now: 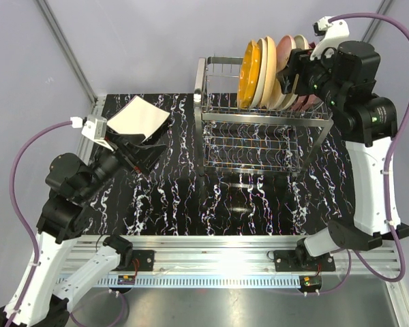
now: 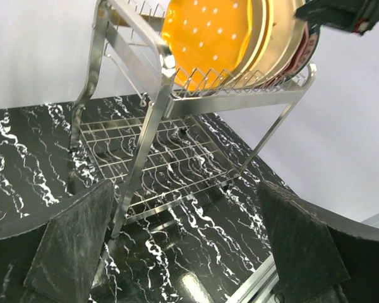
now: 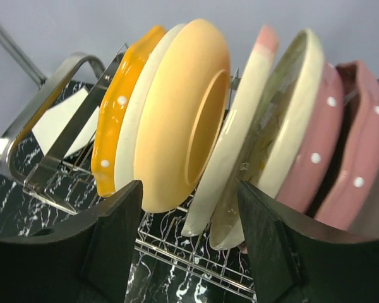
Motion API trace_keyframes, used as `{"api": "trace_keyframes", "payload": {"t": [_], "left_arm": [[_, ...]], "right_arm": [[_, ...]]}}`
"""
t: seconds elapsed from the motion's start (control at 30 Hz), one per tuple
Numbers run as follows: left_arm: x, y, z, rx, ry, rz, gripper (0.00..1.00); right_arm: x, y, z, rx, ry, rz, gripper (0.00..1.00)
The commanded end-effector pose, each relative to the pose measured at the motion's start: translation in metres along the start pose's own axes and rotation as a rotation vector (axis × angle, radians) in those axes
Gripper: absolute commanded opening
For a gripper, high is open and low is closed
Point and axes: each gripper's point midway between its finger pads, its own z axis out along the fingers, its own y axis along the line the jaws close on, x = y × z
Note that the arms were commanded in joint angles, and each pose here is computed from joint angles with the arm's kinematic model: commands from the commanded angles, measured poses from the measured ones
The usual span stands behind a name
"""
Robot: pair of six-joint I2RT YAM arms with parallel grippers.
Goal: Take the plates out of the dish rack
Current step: Grab a plate with the right arm
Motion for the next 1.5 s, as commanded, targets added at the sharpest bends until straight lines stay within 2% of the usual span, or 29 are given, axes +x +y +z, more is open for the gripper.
{"api": "trace_keyframes", "payload": {"t": [0.0, 0.2, 0.37, 0.47, 0.63, 0.8, 0.93, 1.13, 1.47], "left_arm": [[0.009, 0.010, 0.001, -0.036, 0.014, 0.012, 0.99], [0.011, 0.011, -0.001, -0.041, 0.016, 0.011, 0.99], [0.012, 0.013, -0.002, -0.049, 0.017, 0.013, 0.99], [0.015, 0.013, -0.003, -0.048, 0.022, 0.011, 0.99], [0.015, 0.013, -0.005, -0.049, 0.017, 0.013, 0.99], [0.016, 0.013, -0.005, -0.048, 0.021, 0.011, 0.99], [0.016, 0.013, -0.004, -0.048, 0.021, 0.006, 0.99], [0.018, 0.015, -0.005, -0.055, 0.022, 0.006, 0.99], [0.021, 0.017, -0.005, -0.060, 0.026, 0.008, 0.99]], "right_arm": [[-0.033, -0.012, -0.018, 0.094, -0.134, 0.079, 0.69], [-0.023, -0.021, -0.005, 0.157, -0.110, 0.138, 0.70], [-0.020, -0.022, 0.003, 0.178, -0.102, 0.144, 0.65], [-0.024, -0.018, 0.003, 0.168, -0.117, 0.135, 0.61], [-0.041, -0.019, -0.014, 0.190, -0.184, 0.112, 0.61], [-0.050, -0.010, -0.026, 0.139, -0.216, 0.099, 0.61], [-0.038, -0.004, -0.012, 0.114, -0.172, 0.115, 0.60], [-0.026, -0.009, 0.010, 0.166, -0.131, 0.132, 0.57], [-0.026, -0.015, 0.019, 0.325, -0.163, 0.102, 0.55]]}}
